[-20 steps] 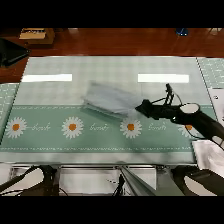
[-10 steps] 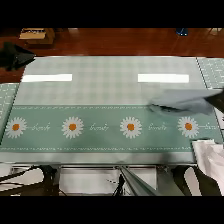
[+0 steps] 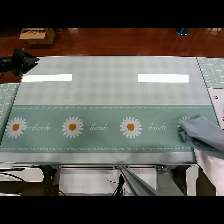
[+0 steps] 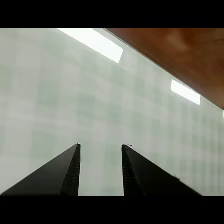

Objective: Fold the shirts.

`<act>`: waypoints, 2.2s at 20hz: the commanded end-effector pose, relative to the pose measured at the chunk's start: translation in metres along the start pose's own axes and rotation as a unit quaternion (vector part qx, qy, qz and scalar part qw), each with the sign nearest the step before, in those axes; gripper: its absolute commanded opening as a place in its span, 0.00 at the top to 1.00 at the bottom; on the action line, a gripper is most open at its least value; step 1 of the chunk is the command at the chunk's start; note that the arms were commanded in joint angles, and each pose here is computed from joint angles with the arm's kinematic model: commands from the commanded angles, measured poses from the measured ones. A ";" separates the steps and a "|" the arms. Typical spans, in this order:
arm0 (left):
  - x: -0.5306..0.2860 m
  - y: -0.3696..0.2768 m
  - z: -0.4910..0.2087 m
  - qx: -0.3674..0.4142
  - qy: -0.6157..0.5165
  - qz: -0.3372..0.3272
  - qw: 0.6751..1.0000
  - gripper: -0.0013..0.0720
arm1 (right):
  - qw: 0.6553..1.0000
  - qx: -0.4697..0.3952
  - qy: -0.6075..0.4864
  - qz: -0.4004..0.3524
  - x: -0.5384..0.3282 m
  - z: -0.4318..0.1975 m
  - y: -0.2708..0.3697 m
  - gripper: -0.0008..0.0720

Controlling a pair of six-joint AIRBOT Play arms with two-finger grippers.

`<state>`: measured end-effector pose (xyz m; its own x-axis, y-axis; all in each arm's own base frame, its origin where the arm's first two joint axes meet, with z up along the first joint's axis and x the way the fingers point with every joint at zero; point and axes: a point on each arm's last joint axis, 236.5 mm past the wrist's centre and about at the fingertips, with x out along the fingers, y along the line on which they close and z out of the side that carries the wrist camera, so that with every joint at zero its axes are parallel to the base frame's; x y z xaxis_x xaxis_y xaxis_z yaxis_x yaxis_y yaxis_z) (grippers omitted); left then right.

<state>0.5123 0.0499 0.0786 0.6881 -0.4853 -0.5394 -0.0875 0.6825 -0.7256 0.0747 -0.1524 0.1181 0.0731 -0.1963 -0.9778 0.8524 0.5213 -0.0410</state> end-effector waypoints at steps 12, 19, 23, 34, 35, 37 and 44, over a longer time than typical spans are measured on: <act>-0.025 0.083 0.086 -0.020 -0.178 0.098 0.979 0.54 | 0.950 0.109 0.043 -0.290 -0.044 -0.038 -0.132 0.54; -0.020 0.074 0.074 -0.005 -0.148 0.085 0.985 0.17 | 0.968 0.020 -0.078 -0.239 -0.036 0.023 -0.112 0.31; -0.010 0.016 0.037 0.084 -0.052 0.025 0.995 0.17 | 0.984 -0.146 -0.096 -0.019 0.009 0.070 0.019 0.31; -0.007 -0.051 -0.172 0.262 0.315 0.230 0.883 0.00 | 0.896 -0.390 -0.064 0.202 0.053 0.023 0.290 0.16; -0.007 -0.061 -0.178 0.285 0.309 0.248 0.873 0.01 | 0.888 -0.414 -0.036 0.196 0.061 0.004 0.294 0.16; -0.011 -0.087 -0.184 0.323 0.280 0.264 0.865 0.01 | 0.873 -0.451 0.000 0.187 0.070 -0.021 0.299 0.16; -0.023 -0.131 -0.234 0.337 0.246 0.237 0.877 0.01 | 0.847 -0.475 -0.052 0.235 0.035 -0.016 0.333 0.16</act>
<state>0.3511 -0.1401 0.0837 0.2308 -0.1257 -0.9649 0.3006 0.9523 -0.0521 0.3428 0.0151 0.0547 0.3384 0.1378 -0.9309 -0.0470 0.9905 0.1295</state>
